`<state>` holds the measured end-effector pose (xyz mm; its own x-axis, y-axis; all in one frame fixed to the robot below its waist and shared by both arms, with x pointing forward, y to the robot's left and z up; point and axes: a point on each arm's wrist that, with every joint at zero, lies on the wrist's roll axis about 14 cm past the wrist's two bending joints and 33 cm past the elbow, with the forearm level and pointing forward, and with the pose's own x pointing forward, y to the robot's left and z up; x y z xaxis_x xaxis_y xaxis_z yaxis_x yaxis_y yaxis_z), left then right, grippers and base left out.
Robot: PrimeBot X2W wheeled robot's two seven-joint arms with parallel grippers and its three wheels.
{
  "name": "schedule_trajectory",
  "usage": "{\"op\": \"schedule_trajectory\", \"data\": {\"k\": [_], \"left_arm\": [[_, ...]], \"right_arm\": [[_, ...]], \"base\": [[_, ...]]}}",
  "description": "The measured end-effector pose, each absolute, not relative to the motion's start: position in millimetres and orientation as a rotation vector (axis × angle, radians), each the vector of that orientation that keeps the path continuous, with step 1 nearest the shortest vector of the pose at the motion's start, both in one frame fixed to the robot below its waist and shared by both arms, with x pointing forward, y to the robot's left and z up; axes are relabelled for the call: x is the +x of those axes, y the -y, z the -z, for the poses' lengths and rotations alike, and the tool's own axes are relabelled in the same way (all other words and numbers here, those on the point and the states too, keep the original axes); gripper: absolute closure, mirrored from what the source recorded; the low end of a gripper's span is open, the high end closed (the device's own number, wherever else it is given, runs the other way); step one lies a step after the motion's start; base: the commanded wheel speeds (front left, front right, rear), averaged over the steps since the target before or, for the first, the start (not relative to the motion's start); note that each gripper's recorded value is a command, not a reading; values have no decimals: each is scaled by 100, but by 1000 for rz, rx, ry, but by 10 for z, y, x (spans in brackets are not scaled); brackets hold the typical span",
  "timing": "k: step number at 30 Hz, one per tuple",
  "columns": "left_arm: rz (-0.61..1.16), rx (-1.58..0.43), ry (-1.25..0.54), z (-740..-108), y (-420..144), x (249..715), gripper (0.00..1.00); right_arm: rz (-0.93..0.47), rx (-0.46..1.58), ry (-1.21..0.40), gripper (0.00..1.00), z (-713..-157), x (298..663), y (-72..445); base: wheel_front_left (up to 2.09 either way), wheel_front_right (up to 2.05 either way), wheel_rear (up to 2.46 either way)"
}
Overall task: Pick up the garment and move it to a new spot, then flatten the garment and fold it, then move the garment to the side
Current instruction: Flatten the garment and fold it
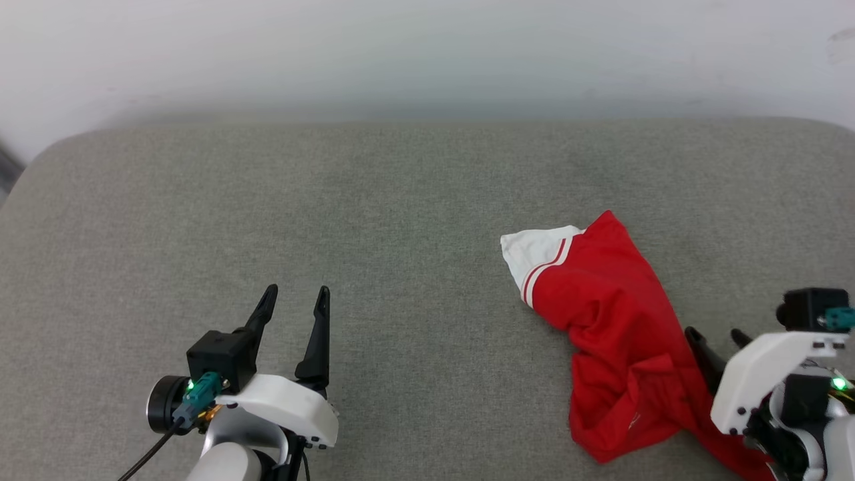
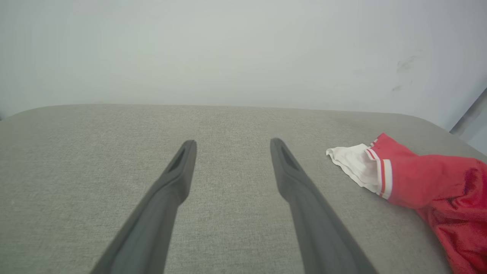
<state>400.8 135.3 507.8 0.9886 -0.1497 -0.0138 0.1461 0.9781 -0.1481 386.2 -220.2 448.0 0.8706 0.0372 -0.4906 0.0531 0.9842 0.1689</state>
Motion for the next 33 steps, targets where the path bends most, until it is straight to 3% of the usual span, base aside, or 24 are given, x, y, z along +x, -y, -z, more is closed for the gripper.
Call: {"op": "schedule_trajectory", "data": {"k": [8,9,10,11,15,26,29,33], "left_arm": [[117,-149,-57,-4921,-1462,4073,0],[113,-148,-58,-4917,-1476,4081,0],[113,-148,-58,-4917,-1476,4081,0],[107,-146,-66,-4886,-1496,4076,0],[106,-144,-67,-4879,-1503,4073,0],[133,-140,-38,-5006,-1423,4039,0],[142,-141,-33,-5041,-1390,4030,0],[149,-141,-36,-5040,-1370,4006,0]], "right_arm": [[-179,144,-897,0,-3867,3822,1703],[-193,148,-910,15,-3838,3821,1659],[-193,148,-910,69,-3838,3821,1659],[-215,161,-904,100,-3845,3857,1588],[-234,160,-887,100,-3884,3875,1543],[-321,67,-525,100,-4812,4162,1316],[-454,-3,-462,100,-4997,4045,862],[-655,-55,-556,100,-4781,3639,294]], "base": [[0,0,0],[0,0,0],[0,0,0],[0,0,0],[0,0,0],[0,0,0],[0,0,0],[0,0,0]]}}
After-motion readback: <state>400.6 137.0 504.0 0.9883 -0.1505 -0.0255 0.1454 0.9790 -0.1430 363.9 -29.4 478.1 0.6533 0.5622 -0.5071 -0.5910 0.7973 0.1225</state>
